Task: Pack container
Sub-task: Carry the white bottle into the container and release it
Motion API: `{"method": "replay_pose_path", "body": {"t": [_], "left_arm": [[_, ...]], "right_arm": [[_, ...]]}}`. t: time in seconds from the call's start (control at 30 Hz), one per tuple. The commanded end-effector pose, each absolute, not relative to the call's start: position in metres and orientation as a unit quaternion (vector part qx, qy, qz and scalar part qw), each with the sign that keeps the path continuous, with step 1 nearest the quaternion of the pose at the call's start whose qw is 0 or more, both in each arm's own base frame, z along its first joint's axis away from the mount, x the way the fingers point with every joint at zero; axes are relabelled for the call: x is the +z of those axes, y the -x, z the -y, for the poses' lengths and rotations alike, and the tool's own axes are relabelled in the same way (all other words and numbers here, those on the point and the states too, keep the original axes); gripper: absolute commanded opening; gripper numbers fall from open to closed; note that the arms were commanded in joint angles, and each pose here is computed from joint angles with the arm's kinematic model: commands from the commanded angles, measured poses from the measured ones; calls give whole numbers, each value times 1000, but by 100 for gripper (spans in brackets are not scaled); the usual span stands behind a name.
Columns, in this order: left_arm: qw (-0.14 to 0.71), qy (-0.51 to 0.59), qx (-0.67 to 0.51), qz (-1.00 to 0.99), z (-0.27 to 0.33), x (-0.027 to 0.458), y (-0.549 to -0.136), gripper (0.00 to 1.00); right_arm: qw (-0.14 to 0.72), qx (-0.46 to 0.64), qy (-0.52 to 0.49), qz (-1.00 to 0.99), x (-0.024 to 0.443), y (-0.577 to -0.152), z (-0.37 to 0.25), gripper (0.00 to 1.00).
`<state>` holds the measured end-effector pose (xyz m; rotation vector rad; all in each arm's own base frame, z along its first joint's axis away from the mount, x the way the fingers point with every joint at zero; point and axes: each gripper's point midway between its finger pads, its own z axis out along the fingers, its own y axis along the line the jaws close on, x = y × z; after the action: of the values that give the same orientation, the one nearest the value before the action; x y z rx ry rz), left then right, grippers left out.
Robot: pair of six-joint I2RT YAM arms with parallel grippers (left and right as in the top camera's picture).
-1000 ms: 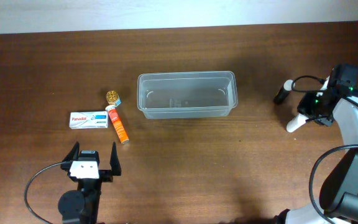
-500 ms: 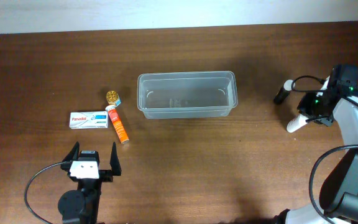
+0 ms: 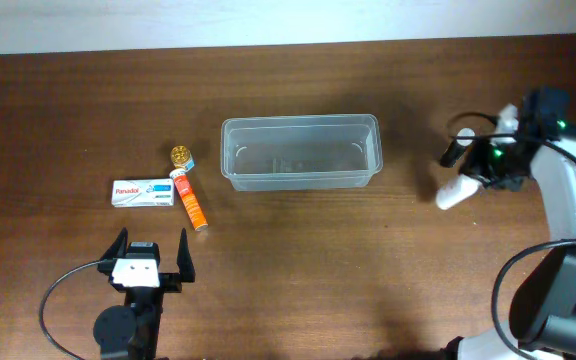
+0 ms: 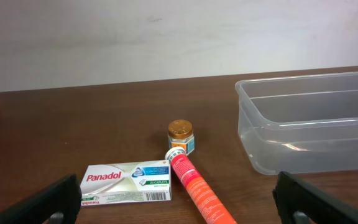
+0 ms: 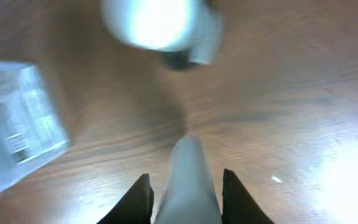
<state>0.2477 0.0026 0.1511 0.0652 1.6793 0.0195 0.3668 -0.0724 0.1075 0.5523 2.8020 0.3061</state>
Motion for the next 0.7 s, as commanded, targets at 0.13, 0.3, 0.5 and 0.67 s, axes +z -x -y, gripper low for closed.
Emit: {"method": "replay_pose_path", "body": {"t": [0.13,0.3,0.5,0.67], "left_arm": [[667,-34,14,-744,-3,149,-248,100],[667,-33,15,-744,-4,149,-248,100],[667,-33,15,-744,-4,149,-248,100],[667,-33,15,-744,-4,149,-248,100]], "right_arm": [[205,112,-23,-972,174,-400,-7,19],[243,82,23,-966,213,-413,-38,19],[301,56,66,-950,264,-423,-76,19],[313,36,86,-945,265,-425,-97,19]]}}
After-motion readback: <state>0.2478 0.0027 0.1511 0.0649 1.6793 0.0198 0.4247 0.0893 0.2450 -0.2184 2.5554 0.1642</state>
